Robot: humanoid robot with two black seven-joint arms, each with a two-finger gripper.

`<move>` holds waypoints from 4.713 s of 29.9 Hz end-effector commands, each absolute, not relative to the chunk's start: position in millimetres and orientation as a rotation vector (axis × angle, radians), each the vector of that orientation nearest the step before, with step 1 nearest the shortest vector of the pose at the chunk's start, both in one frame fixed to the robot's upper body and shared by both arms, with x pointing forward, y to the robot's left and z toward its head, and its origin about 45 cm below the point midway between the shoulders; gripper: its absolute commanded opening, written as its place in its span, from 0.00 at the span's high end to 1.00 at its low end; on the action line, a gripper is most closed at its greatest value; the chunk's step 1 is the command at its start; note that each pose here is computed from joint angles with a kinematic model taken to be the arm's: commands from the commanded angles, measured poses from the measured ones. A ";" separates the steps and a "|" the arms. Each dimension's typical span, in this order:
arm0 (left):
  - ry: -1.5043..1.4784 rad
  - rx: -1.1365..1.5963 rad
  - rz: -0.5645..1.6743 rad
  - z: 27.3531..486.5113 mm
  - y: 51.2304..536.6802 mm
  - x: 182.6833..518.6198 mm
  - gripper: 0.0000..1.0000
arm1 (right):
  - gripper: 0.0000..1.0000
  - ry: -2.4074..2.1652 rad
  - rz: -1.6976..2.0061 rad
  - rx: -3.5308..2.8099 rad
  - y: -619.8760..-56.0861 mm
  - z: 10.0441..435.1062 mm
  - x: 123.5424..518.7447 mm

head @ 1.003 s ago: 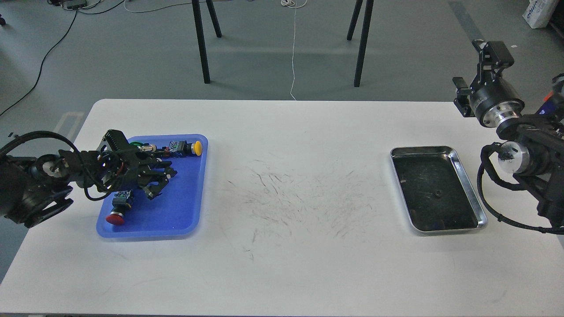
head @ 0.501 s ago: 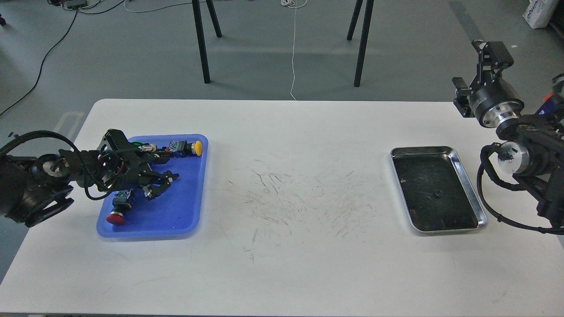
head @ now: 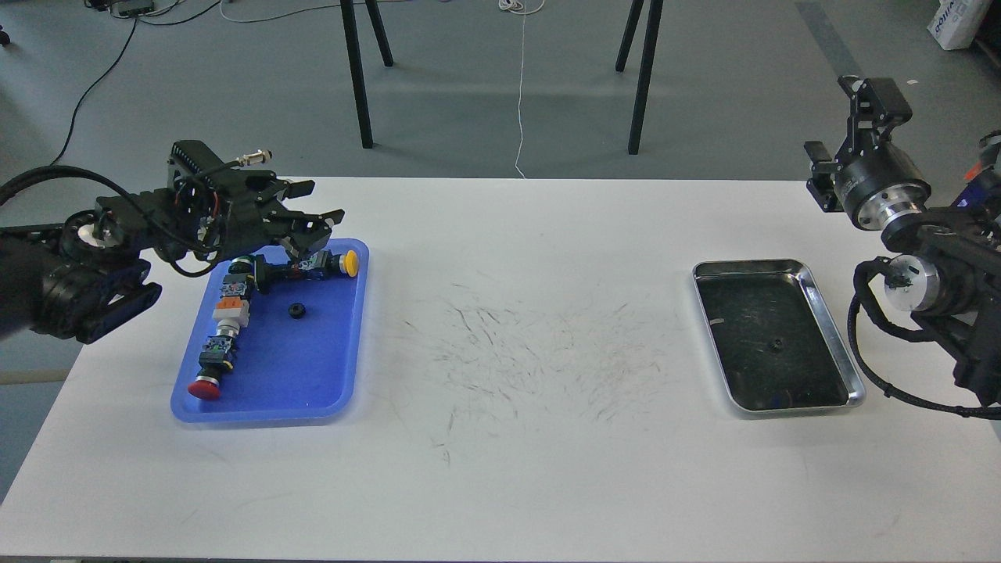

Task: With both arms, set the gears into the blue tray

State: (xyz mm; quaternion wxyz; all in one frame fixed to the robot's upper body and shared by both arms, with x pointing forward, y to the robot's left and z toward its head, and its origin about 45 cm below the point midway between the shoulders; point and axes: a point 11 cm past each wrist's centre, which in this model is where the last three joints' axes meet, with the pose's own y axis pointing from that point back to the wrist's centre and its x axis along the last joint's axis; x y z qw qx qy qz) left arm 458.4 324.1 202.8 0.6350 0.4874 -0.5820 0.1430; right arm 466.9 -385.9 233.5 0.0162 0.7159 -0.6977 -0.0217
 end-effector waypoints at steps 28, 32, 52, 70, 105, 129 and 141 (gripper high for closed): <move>-0.634 0.517 0.964 263.6 237.2 504.8 0.11 | 0.02 -2.138 -0.097 2.229 -381.3 221.2 461.8; -0.523 0.401 1.010 274.3 229.2 508.6 0.03 | 0.02 -2.123 -0.084 2.232 -380.4 221.1 461.7; -0.111 -0.049 1.124 277.4 225.4 505.4 0.00 | 0.02 -2.073 -0.099 2.256 -365.9 209.4 459.6; 0.132 -0.250 1.247 246.2 233.7 495.8 0.00 | 0.02 -1.737 0.177 2.245 -357.5 198.2 449.9; 0.142 -0.193 1.263 224.2 242.0 486.9 0.00 | 0.02 -0.329 0.791 1.751 -393.4 168.2 400.9; 0.108 -0.156 1.244 222.9 240.3 485.7 0.00 | 0.03 0.196 0.862 1.539 -380.7 179.5 393.2; 0.111 -0.144 1.242 217.2 242.0 482.8 0.00 | 0.10 0.203 0.845 1.558 -375.5 167.4 389.9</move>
